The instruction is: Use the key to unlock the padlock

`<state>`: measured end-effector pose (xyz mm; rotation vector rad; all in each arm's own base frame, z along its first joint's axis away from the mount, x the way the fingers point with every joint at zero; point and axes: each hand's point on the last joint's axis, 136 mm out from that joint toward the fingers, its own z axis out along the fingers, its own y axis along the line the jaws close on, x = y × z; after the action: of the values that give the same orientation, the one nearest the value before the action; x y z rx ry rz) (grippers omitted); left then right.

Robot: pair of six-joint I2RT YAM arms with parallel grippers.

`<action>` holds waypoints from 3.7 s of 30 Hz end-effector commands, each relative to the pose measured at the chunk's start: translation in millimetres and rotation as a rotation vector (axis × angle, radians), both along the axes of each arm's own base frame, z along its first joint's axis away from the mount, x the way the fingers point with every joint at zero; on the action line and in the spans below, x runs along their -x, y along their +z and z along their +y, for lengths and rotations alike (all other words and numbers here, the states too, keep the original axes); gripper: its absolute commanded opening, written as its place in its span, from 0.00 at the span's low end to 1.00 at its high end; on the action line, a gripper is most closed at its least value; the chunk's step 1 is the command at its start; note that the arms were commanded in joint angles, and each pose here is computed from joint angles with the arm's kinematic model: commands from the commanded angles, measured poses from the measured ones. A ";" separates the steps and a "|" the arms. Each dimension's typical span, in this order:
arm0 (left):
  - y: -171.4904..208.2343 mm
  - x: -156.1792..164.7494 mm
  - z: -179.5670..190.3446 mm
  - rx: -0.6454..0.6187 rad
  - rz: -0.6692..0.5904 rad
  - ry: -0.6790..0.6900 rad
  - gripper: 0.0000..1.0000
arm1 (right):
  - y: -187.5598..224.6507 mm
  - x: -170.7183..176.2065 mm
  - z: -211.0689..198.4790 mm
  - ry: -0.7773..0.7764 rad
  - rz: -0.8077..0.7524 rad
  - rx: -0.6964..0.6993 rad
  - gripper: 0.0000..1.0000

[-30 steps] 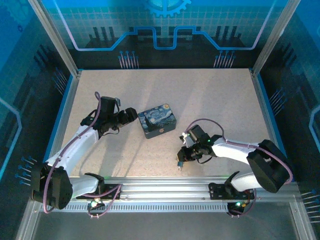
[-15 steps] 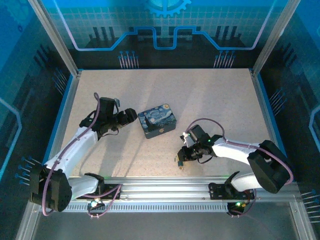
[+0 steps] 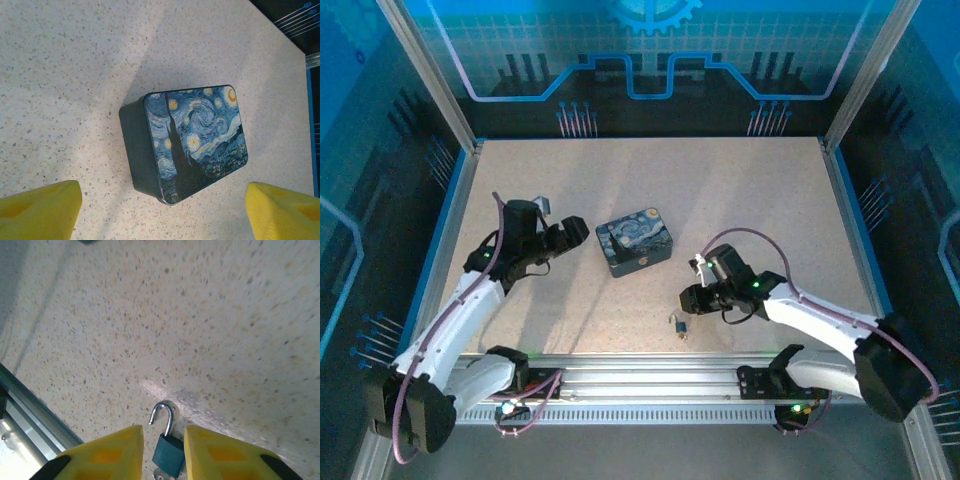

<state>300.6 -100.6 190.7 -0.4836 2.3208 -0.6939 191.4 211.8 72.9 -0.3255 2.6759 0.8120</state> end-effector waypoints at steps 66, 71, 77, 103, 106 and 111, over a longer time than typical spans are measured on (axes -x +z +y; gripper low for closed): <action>-37.8 -39.6 76.0 -0.575 -0.307 0.122 0.99 | 48.9 -179.7 -194.2 -0.489 -0.767 0.376 1.00; -43.9 -44.2 74.4 -0.582 -0.302 0.106 0.99 | 46.4 -188.5 -192.2 -0.480 -0.813 0.369 1.00; -47.7 -50.7 73.1 -0.593 -0.290 0.091 0.99 | 47.5 -194.0 -191.8 -0.458 -0.868 0.380 1.00; -53.2 -81.3 86.4 -0.732 -0.462 0.076 0.99 | 22.8 -203.6 -194.3 -0.459 -0.834 0.354 1.00; -56.3 -84.2 88.1 -0.723 -0.499 0.092 0.99 | 22.5 -203.4 -194.6 -0.460 -0.834 0.356 1.00; -63.8 -86.1 88.5 -0.727 -0.534 0.093 0.99 | 22.9 -203.6 -194.1 -0.458 -0.835 0.356 1.00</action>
<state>379.1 -11.9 107.0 -0.0690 1.9625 0.1068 388.0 19.3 85.8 -0.0859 1.9879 0.0297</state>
